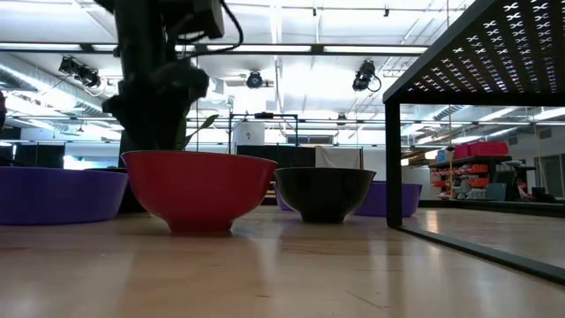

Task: Pick & Place Mini bowls
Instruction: Put the top left orange patterned bowl on the shelf

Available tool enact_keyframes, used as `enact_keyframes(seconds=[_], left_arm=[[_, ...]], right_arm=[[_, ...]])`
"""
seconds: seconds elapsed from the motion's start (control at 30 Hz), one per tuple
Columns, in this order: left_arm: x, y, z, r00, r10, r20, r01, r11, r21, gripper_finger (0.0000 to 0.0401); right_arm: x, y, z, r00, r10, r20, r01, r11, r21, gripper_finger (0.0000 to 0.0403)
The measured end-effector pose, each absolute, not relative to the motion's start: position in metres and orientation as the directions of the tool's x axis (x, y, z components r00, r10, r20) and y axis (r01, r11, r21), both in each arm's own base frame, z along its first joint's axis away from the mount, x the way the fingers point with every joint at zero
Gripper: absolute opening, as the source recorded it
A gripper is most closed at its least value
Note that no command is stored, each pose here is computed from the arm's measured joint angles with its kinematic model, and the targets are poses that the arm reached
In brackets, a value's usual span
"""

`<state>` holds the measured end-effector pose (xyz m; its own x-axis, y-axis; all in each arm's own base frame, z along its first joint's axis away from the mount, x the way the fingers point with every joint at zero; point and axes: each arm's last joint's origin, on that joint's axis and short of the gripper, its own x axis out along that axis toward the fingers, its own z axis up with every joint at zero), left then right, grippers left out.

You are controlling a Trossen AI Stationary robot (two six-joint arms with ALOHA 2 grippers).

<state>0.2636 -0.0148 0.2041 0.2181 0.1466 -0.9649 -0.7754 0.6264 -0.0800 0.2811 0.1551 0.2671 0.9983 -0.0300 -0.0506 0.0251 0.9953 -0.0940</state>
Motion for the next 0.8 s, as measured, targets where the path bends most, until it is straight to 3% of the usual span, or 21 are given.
enact_keyframes(seconds=[0.27,0.57,0.8], left_arm=[[0.258,-0.015,0.18,0.244,0.152,-0.958,-0.798,0.593,-0.109,0.0184],[0.258,-0.014,0.179,0.253,0.188,-0.949,-0.801,0.591,-0.097,0.0141],[0.261,-0.014,0.169,0.209,0.181,-0.961,-0.789,0.612,-0.056,0.0107]], right_arm=[[0.281,0.155,0.267,0.998,-0.03,-0.052,0.025,0.995,-0.095,0.0098],[0.281,0.155,0.267,0.998,-0.03,-0.052,0.025,0.995,-0.095,0.0098],[0.281,0.155,0.267,0.998,-0.03,-0.052,0.025,0.995,-0.095,0.0098]])
